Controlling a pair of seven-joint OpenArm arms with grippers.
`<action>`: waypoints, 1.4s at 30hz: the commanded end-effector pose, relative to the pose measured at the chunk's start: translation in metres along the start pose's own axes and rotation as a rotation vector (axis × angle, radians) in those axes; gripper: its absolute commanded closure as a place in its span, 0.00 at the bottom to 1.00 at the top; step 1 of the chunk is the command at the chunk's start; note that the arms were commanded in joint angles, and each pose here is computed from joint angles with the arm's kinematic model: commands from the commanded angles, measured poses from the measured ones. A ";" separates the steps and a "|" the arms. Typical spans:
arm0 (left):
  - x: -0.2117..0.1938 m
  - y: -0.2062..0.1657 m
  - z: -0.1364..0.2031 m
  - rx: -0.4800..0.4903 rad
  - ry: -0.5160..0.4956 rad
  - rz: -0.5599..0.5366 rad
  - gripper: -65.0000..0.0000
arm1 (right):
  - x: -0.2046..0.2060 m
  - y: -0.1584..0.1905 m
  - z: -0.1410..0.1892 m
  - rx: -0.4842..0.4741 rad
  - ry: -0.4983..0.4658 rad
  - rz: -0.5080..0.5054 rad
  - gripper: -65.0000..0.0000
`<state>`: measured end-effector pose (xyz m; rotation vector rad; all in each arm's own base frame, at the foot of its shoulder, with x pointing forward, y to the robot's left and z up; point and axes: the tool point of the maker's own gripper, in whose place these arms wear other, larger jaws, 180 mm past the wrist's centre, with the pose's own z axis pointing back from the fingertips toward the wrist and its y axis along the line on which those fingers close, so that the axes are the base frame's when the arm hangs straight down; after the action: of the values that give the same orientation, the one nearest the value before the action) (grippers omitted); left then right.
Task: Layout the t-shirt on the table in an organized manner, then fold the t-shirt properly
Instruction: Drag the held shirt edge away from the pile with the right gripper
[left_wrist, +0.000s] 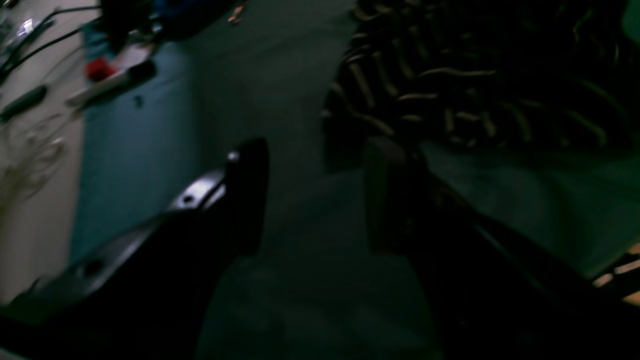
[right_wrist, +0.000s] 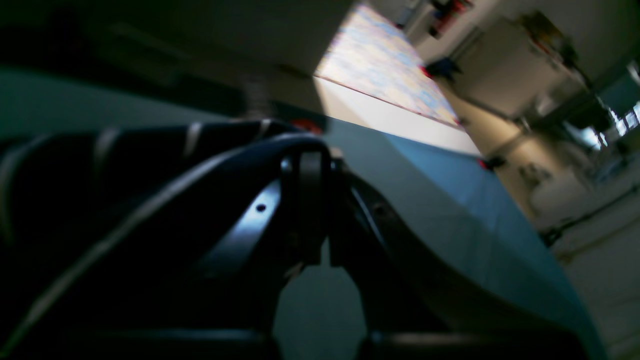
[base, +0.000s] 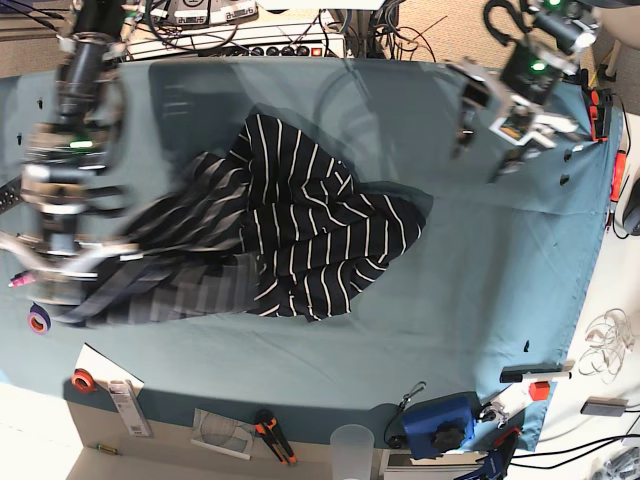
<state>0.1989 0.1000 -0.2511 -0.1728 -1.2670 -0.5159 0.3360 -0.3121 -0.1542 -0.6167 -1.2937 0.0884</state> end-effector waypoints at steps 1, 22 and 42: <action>0.011 -0.003 -0.003 -0.013 -0.047 -0.002 0.53 | 0.004 -0.016 -0.002 -0.040 -0.017 -0.018 1.00; -0.032 0.002 -0.122 0.053 0.117 0.376 0.52 | -0.098 -0.029 -0.031 -0.036 0.259 -0.096 1.00; -0.059 -0.015 -0.146 -0.101 0.135 0.642 0.55 | -0.101 -0.028 -0.031 -0.037 0.275 -0.094 1.00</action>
<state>0.2980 0.0469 -0.3681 -0.5745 -0.9281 -0.0372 0.3217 -0.3817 -0.2524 -0.5375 -1.0057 -0.1019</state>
